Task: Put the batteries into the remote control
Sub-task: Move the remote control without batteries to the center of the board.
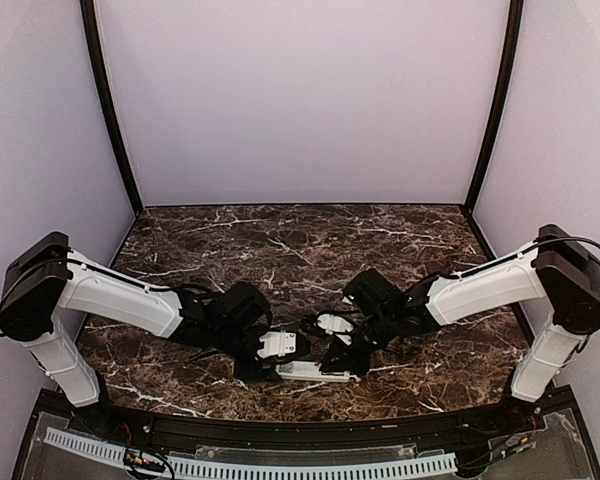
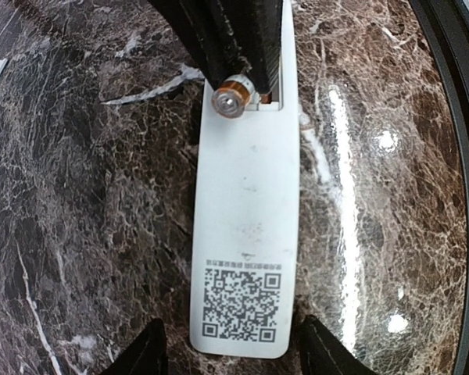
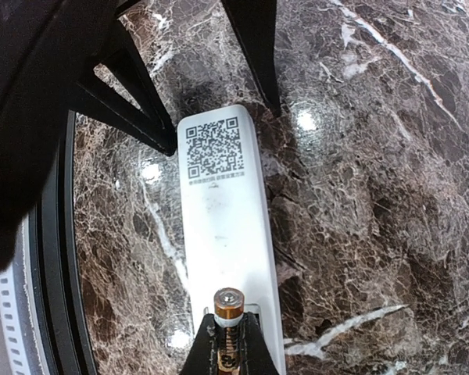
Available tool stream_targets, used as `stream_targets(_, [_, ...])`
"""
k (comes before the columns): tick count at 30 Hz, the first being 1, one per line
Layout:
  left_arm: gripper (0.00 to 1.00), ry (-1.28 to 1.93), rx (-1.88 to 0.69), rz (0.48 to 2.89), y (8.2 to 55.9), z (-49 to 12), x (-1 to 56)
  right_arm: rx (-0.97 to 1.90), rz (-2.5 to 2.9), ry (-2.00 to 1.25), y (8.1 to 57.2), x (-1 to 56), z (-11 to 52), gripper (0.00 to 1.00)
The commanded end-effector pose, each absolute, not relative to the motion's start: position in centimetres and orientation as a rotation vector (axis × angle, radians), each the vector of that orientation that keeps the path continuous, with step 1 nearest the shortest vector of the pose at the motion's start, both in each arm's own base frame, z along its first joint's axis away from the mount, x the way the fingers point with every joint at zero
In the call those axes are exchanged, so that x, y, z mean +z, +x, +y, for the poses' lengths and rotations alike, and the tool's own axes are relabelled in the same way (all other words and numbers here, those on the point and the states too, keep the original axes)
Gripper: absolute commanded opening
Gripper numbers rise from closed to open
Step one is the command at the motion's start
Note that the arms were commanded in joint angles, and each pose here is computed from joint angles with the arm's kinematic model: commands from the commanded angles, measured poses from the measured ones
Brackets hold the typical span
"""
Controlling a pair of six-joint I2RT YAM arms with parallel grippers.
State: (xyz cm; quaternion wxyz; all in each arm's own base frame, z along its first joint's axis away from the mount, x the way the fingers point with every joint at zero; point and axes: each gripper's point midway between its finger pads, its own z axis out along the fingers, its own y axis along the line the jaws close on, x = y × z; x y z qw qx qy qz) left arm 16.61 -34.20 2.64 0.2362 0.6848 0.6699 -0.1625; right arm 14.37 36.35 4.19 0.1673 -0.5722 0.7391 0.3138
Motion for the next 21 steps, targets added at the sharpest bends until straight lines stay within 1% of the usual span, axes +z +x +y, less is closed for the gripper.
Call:
stream_targets(1, [0.57,1.906,-0.499,1.826,16.2,-35.1,3.1,0.887,2.066,-1.674,14.3,4.4,36.9,0.0])
stream_targets(4, [0.55,1.931,-0.533,1.821,15.8,-35.2,2.7,0.889,2.073,-1.673,14.1,4.3,37.0,0.0])
stream_targets(6, [0.51,1.949,-0.561,1.821,15.3,-35.3,2.3,0.888,2.1,-1.66,14.1,4.0,36.9,0.0])
stream_targets(8, [0.43,1.962,-0.565,1.82,15.2,-35.2,2.0,0.875,2.135,-1.644,14.1,3.5,36.8,0.0])
stream_targets(9, [0.36,1.963,-0.558,1.824,15.3,-35.2,1.8,0.873,2.148,-1.642,13.9,3.2,36.8,0.0])
stream_targets(12, [0.28,1.978,-0.553,1.82,15.3,-35.2,1.5,0.859,2.183,-1.626,13.8,2.8,36.7,0.0])
stream_targets(14, [0.15,1.993,-0.549,1.807,15.3,-35.3,1.6,0.866,2.195,-1.616,13.6,2.9,36.7,0.0])
stream_targets(15, [0.11,2.006,-0.531,1.792,15.5,-35.3,1.8,0.876,2.197,-1.614,13.4,2.9,36.6,0.0])
stream_targets(16, [0.03,2.015,-0.512,1.782,15.6,-35.2,1.9,0.882,2.201,-1.609,13.3,3.0,36.5,0.0])
stream_targets(18, [0.0,2.044,-0.419,1.761,16.6,-34.7,2.0,0.889,2.197,-1.605,13.2,3.2,36.5,0.0])
stream_targets(21, [0.0,2.099,-0.335,1.753,17.6,-33.3,1.8,0.891,2.203,-1.606,13.1,3.1,36.6,0.0])
